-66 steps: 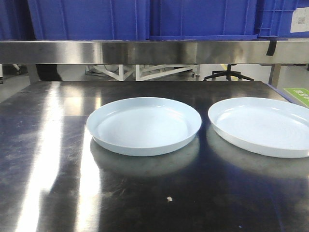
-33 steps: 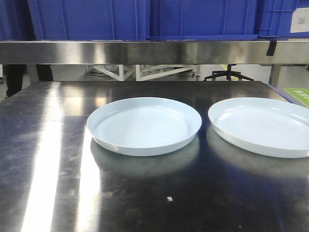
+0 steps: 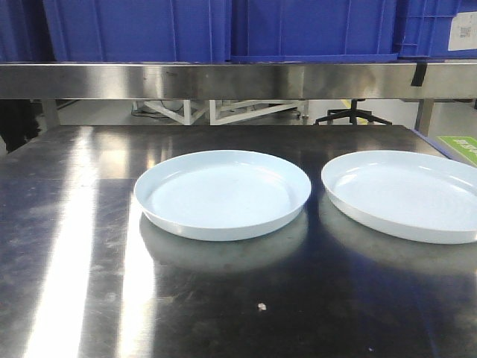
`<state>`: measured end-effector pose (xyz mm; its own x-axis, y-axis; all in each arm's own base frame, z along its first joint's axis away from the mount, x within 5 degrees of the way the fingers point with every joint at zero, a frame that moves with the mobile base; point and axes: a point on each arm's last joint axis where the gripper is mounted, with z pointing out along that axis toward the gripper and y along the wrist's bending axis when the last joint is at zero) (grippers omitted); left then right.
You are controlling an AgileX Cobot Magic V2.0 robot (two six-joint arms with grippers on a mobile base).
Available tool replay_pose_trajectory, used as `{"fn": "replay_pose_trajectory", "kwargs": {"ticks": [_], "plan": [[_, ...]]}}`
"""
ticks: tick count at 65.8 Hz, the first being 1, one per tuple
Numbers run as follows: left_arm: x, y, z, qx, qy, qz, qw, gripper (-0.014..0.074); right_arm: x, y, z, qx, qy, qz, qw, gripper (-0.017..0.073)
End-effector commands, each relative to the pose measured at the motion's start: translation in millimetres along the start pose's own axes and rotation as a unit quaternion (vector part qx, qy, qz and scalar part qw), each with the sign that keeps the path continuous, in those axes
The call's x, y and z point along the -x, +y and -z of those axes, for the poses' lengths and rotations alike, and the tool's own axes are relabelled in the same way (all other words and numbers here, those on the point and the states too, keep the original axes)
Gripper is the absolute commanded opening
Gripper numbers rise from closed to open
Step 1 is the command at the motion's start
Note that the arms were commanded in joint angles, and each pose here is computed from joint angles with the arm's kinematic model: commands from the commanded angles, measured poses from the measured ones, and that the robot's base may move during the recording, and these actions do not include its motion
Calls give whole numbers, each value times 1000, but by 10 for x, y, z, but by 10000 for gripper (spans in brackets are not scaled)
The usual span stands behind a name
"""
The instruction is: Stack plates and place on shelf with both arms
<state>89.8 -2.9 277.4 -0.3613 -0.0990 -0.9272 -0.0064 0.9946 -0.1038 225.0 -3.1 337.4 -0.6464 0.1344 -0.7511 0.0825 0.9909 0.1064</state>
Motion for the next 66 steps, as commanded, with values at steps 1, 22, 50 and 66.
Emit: {"fn": "replay_pose_trajectory", "kwargs": {"ticks": [1,22,50,66], "plan": [[67,-9,75,-7,-64,4,998,88,162,7,123,2,-57,6,998,519],[21,19,90,9,-60,-31,998,87,162,7,123,2,-57,6,998,519],[21,19,90,9,-60,-31,998,86,143,5,121,1,-46,6,999,87],[21,19,90,9,-60,-31,998,83,110,3,119,0,-28,5,1000,58]]}}
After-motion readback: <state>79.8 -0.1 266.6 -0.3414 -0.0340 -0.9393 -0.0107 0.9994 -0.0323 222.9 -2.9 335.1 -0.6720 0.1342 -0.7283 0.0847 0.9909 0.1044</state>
